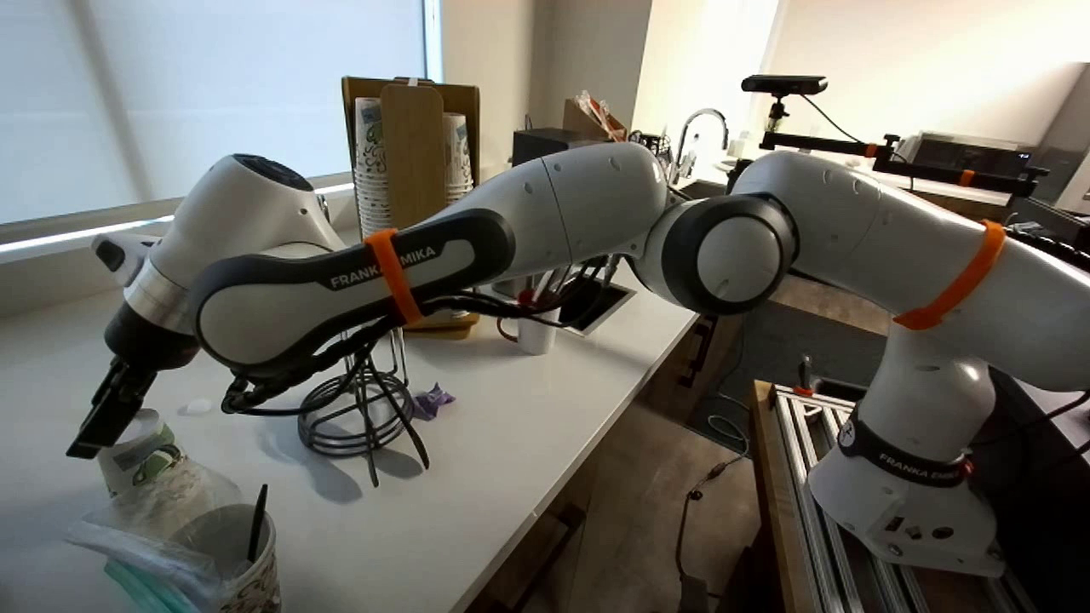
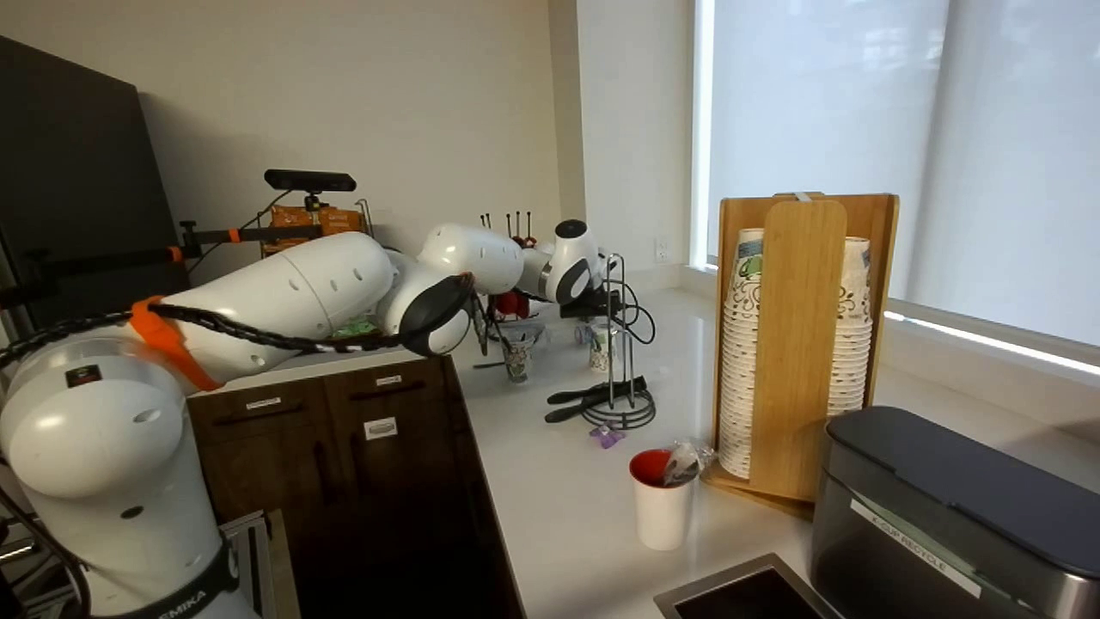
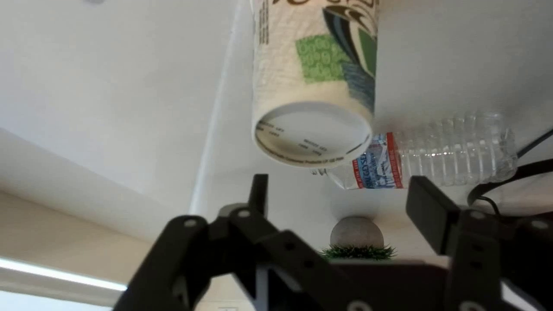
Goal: Put the cup on the silver object
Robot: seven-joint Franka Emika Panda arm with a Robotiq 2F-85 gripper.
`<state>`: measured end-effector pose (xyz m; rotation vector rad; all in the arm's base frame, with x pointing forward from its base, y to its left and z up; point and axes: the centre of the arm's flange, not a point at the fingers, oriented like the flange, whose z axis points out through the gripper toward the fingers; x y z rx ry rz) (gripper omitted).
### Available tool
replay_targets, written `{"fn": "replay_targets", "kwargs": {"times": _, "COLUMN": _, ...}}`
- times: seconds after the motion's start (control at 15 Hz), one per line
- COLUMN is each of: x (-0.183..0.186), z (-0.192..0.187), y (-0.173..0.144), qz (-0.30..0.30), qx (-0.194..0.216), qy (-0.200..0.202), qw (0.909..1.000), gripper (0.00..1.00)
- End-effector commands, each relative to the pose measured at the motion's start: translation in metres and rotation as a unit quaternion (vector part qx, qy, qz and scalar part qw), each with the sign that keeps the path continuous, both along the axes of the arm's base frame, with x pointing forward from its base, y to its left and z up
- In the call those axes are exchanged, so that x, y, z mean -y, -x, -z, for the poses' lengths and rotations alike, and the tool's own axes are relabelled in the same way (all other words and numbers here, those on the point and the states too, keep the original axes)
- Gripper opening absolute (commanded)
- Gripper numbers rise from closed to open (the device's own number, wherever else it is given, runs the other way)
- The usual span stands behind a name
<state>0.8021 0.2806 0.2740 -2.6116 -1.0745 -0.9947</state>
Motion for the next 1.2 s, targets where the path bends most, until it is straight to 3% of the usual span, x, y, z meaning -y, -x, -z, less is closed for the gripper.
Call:
{"fn": "replay_targets", "kwargs": {"times": 0.0, "x": -0.005, "z": 0.01, "y": -0.004, "qz": 0.013, "qx": -0.014, "qy": 0.006, "qw": 0.9998, "gripper": 1.0}}
{"fn": "replay_targets", "kwargs": {"times": 0.47, "x": -0.009, "z": 0.016, "y": 0.001, "qz": 0.013, "qx": -0.023, "qy": 0.007, "qw": 0.9996, "gripper": 0.85}}
{"fn": "replay_targets", "kwargs": {"times": 0.53, "x": -0.01, "z": 0.016, "y": 0.002, "qz": 0.013, "qx": -0.024, "qy": 0.008, "qw": 0.9996, "gripper": 0.79}}
{"fn": "replay_targets", "kwargs": {"times": 0.6, "x": -0.011, "z": 0.018, "y": 0.003, "qz": 0.014, "qx": -0.025, "qy": 0.01, "qw": 0.9995, "gripper": 0.66}}
{"fn": "replay_targets", "kwargs": {"times": 1.13, "x": -0.016, "z": 0.018, "y": 0.003, "qz": 0.011, "qx": -0.026, "qy": 0.016, "qw": 0.9995, "gripper": 0.08}}
